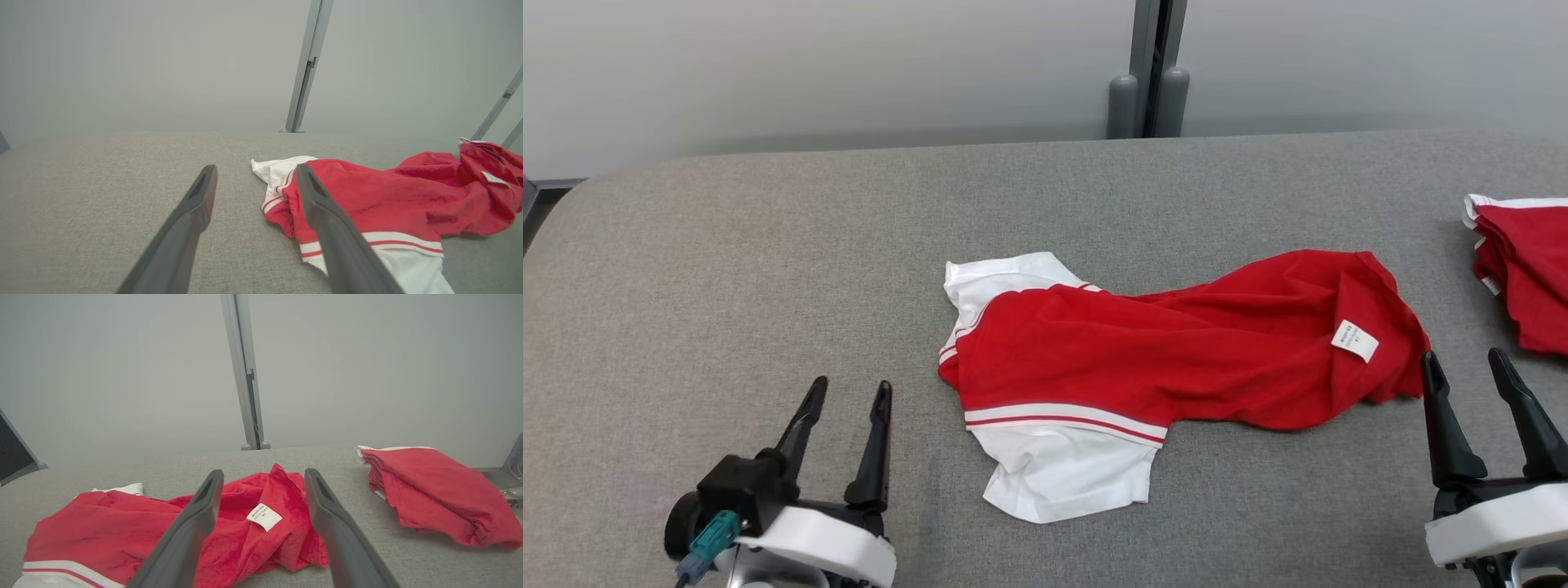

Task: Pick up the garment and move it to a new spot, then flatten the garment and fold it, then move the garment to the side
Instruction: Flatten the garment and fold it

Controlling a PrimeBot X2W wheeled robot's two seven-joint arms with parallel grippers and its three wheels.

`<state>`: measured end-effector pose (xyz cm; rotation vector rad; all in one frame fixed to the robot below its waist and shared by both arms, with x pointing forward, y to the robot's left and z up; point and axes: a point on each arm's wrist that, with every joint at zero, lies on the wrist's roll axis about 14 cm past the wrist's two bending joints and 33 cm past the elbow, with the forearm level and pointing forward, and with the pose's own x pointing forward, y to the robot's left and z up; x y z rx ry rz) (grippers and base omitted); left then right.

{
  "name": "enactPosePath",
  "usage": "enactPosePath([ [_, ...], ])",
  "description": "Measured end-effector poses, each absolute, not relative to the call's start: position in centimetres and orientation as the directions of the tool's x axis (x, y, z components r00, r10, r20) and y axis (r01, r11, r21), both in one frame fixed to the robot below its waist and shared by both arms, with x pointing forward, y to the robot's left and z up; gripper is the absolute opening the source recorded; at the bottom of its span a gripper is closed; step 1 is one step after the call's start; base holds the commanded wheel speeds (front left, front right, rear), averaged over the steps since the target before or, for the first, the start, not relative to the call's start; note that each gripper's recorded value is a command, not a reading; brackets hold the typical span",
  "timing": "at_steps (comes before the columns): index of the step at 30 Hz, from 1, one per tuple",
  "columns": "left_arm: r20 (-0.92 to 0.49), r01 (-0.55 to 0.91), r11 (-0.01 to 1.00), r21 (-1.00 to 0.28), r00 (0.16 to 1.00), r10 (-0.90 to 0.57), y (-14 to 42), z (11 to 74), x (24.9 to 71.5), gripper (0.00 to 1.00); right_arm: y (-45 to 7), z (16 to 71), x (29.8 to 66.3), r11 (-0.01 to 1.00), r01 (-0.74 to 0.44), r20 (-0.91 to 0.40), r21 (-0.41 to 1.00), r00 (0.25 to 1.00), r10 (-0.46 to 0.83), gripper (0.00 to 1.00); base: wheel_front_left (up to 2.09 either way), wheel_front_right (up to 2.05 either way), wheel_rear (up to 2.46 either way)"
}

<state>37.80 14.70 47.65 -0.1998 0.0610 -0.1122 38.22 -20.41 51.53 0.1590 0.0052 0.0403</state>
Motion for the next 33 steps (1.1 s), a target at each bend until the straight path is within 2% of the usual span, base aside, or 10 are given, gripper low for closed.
enactPosePath([
  [5,-0.122,0.212,0.947,-0.240,0.962,-0.246,11.1,46.1,38.0,1.00,-19.9,50.8,38.9,0.985,-0.048,-0.020,0.164,0.998,0.052,1.00,0.00,0.00,0.00],
  [11,-0.276,0.317,0.892,-0.323,0.870,-0.409,6.3,42.4,36.0,1.00,-20.2,49.9,38.9,0.985,-0.033,-0.044,0.167,0.998,0.040,1.00,0.00,0.00,0.00],
  [16,-0.420,0.333,0.878,-0.344,0.782,-0.461,4.9,38.8,34.0,1.00,-20.4,49.3,39.0,0.983,-0.019,-0.054,0.181,0.998,0.030,1.00,0.00,0.00,0.00],
  [21,-0.477,0.333,0.879,-0.342,0.744,-0.468,4.4,37.1,33.4,1.00,-20.9,48.7,38.9,0.983,-0.001,-0.072,0.184,0.997,0.014,1.00,0.00,0.00,0.00],
  [22,-0.474,0.332,0.879,-0.343,0.746,-0.467,4.4,37.1,33.5,0.84,-21.0,48.6,38.9,0.983,0.003,-0.073,0.183,0.997,0.011,1.00,0.00,0.00,0.00],
  [23,-0.471,0.332,0.879,-0.343,0.749,-0.466,4.5,37.1,33.6,0.35,-21.2,48.5,38.9,0.983,0.009,-0.074,0.183,0.997,0.004,1.00,0.00,0.00,0.00],
  [24,-0.465,0.330,0.880,-0.342,0.754,-0.464,4.5,37.1,33.8,0.00,-21.5,48.4,38.9,0.983,0.017,-0.076,0.182,0.997,-0.004,1.00,0.00,0.00,0.00],
  [33,-0.453,0.310,0.892,-0.329,0.777,-0.438,5.5,37.2,34.6,0.00,-23.3,47.3,39.3,0.985,0.058,-0.111,0.165,0.993,-0.040,1.00,0.00,0.00,0.00],
])
